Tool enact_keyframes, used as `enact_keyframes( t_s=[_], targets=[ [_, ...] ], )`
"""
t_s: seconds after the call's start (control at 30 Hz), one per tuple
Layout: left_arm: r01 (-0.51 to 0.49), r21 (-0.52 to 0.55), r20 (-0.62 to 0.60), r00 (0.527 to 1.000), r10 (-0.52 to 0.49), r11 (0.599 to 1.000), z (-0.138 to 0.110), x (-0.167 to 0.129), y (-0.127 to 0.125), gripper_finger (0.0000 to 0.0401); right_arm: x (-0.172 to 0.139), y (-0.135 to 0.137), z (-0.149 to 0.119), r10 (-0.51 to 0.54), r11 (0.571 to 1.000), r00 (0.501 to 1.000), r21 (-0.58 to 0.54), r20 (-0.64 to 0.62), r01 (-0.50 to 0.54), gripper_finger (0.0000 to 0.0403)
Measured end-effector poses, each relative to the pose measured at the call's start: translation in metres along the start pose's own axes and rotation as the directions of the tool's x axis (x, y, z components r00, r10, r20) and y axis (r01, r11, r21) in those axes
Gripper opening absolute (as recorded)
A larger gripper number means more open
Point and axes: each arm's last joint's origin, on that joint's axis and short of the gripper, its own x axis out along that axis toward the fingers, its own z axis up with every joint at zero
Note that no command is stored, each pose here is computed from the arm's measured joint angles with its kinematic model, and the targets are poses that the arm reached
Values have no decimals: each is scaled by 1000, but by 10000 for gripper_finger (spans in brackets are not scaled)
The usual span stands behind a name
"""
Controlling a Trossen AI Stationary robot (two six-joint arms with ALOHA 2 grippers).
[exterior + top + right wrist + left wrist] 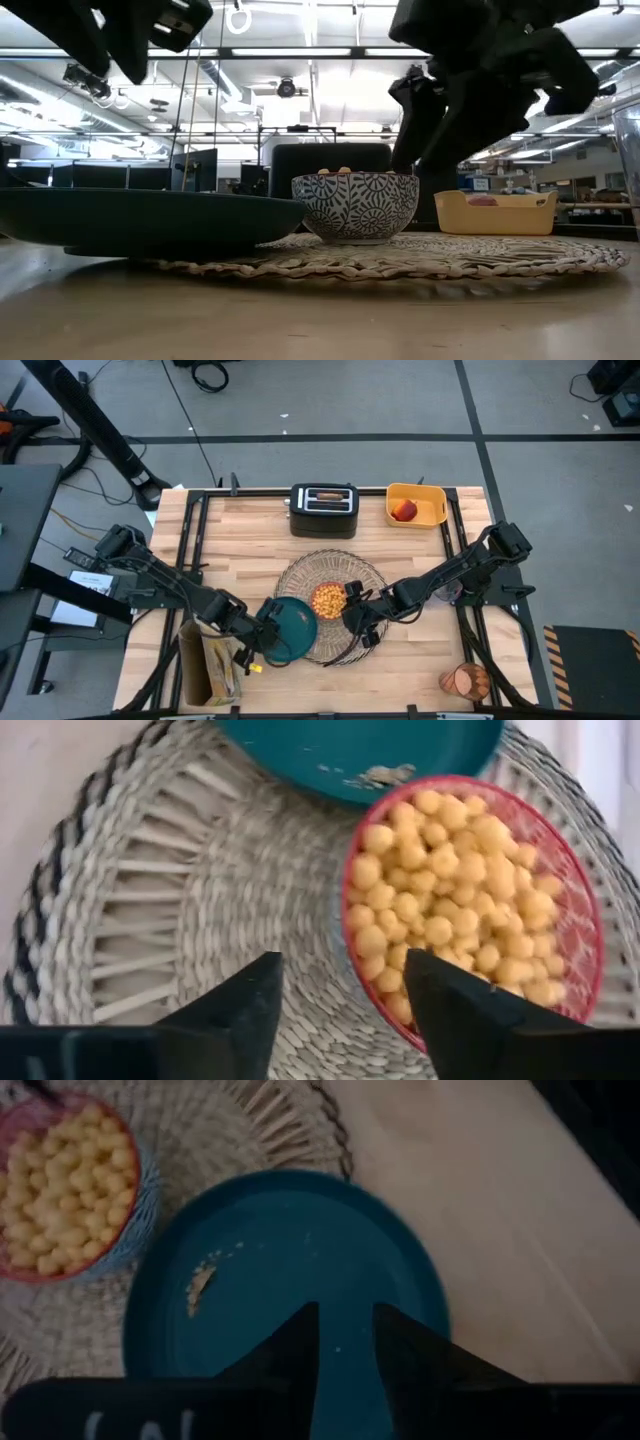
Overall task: Arrange a breakfast setting
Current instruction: Adjust the red bowl on the brown table mat
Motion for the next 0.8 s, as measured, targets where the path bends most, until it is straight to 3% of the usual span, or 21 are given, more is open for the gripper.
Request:
enact_keyframes(
  t_s=[0.17, 0.33, 0.5, 0.8],
  targets=[
    [-9, -14, -7, 1000, 9, 1000, -1, 0, 5, 105, 6, -1, -1, 72, 986, 997, -149, -3, -72, 160],
    [-10, -15, -7, 1000, 10, 1000, -1, 1, 5, 105, 9, -3, -3, 71, 973, 997, -220, -12, -72, 124],
    [-10, -15, -6, 1000, 10, 1000, -1, 1, 5, 105, 11, -11, -4, 60, 966, 998, -250, -22, -63, 96],
    [-10, -23, -6, 1000, 10, 1000, -1, 1, 5, 105, 14, -26, -6, 124, 970, 992, -208, -18, -125, 49]
  ],
)
